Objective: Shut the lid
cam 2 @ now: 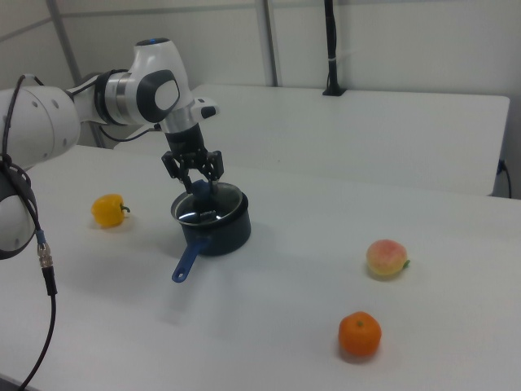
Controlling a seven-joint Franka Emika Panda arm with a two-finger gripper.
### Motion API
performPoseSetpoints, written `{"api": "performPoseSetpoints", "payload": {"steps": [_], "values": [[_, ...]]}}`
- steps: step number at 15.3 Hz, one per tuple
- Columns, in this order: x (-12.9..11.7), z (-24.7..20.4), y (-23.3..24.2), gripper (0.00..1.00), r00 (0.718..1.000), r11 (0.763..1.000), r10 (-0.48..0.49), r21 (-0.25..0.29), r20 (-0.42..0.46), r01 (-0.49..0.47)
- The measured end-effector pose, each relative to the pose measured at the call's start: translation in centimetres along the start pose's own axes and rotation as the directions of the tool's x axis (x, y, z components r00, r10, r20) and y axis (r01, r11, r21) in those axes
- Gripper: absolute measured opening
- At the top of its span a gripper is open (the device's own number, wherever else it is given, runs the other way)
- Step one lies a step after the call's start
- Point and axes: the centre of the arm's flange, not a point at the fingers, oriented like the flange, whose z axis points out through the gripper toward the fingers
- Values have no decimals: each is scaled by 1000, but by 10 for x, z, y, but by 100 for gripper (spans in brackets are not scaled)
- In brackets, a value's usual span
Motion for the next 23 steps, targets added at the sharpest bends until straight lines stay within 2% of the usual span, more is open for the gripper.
{"api": "performPoseSetpoints", "payload": {"steps": [9, 16, 17, 20, 21, 23], "values": [[-1, 6, 13, 66, 1000, 1000, 7, -28, 10, -7], [-1, 6, 12, 66, 1000, 1000, 7, -28, 10, -7], [-1, 6, 12, 70, 1000, 1000, 6, -27, 11, -6], [-1, 10, 4, 95, 1000, 1000, -3, -26, 18, 4], [-1, 9, 3, 100, 1000, 1000, -4, -26, 16, 5], [-2, 3, 3, 100, 1000, 1000, 0, -27, 10, 0]]}}
